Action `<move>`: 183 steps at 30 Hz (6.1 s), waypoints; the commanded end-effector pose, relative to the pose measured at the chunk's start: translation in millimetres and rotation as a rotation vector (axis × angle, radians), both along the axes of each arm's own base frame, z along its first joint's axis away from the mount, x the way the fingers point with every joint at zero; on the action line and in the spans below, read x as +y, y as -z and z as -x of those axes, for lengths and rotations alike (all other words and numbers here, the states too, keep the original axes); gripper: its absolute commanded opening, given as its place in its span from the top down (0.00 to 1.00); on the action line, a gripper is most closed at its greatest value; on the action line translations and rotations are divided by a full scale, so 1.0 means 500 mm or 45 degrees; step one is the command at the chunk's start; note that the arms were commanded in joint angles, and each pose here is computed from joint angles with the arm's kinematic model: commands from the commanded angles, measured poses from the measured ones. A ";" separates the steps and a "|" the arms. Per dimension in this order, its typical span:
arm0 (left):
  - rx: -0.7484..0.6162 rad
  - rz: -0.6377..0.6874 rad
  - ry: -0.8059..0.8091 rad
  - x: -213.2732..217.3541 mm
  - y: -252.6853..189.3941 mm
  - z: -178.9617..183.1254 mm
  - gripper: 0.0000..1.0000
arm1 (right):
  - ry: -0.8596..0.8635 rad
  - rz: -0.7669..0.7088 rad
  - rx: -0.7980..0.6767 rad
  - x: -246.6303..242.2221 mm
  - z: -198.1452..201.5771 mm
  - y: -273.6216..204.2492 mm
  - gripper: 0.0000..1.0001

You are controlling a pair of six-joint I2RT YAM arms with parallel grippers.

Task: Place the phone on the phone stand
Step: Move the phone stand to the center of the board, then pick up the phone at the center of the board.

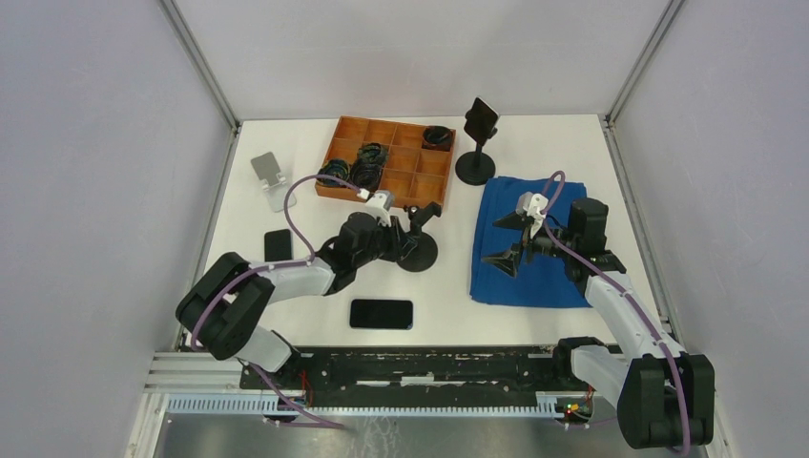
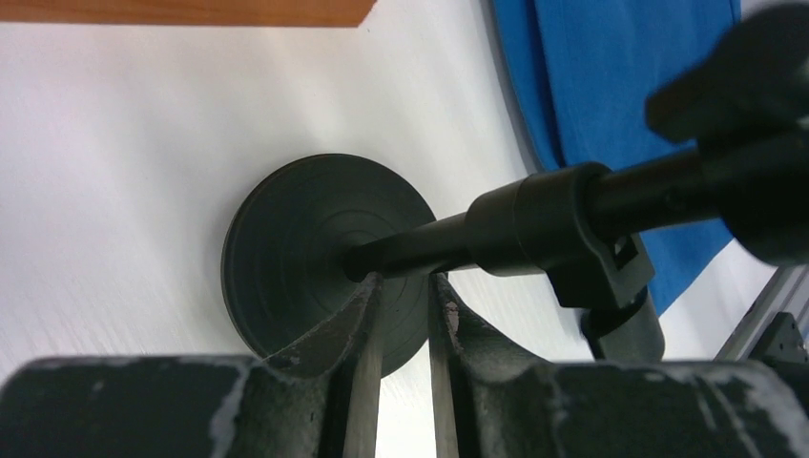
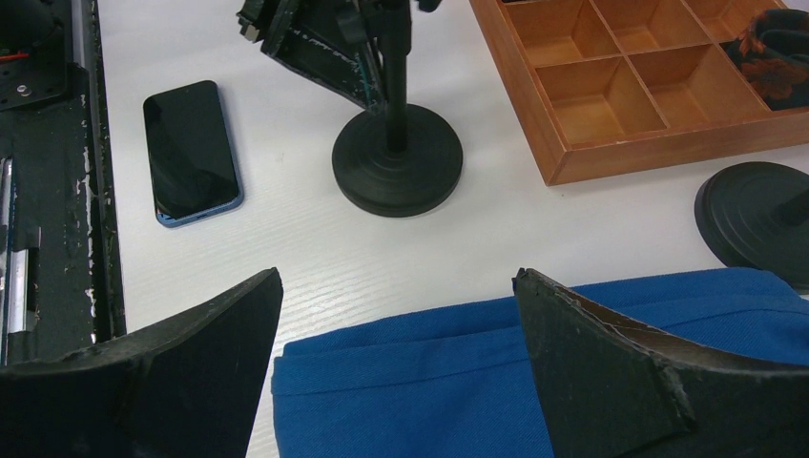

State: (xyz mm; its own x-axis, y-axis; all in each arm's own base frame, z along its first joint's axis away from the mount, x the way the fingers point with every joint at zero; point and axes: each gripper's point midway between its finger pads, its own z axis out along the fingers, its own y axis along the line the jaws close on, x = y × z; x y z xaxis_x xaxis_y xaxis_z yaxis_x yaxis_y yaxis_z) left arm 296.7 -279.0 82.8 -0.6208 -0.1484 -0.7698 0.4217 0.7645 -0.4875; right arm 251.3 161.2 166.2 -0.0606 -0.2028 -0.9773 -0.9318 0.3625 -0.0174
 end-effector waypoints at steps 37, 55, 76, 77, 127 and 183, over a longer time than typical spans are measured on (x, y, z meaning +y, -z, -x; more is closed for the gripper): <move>-0.217 0.139 -0.106 0.086 -0.332 0.073 0.27 | -0.023 0.019 -0.080 0.011 -0.016 -0.028 0.02; -0.136 -0.285 -0.577 0.002 -0.302 -0.002 0.40 | -0.023 0.019 -0.082 0.011 -0.015 -0.028 0.02; -0.252 -0.598 -0.150 -0.005 -0.287 -0.014 0.76 | -0.025 0.019 -0.080 0.011 -0.015 -0.027 0.02; -0.251 -0.589 -0.120 -0.002 -0.289 -0.015 0.76 | -0.024 0.019 -0.080 0.011 -0.015 -0.028 0.02; -0.453 -0.982 -0.553 0.364 -0.335 -0.020 0.00 | -0.631 0.455 -0.299 0.277 0.206 0.078 0.02; -0.464 -0.943 -0.751 0.437 -0.375 -0.010 0.00 | -0.353 0.998 0.116 0.508 0.204 0.284 0.02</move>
State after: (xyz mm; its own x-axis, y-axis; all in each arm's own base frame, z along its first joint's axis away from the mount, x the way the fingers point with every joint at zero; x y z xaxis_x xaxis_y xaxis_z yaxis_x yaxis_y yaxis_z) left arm 299.8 -58.7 255.6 -0.3612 0.2659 -0.8938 -0.0857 0.9450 0.3158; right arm 139.6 407.8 16.9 0.0104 -0.8459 -0.5332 -0.9989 0.0160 -0.0449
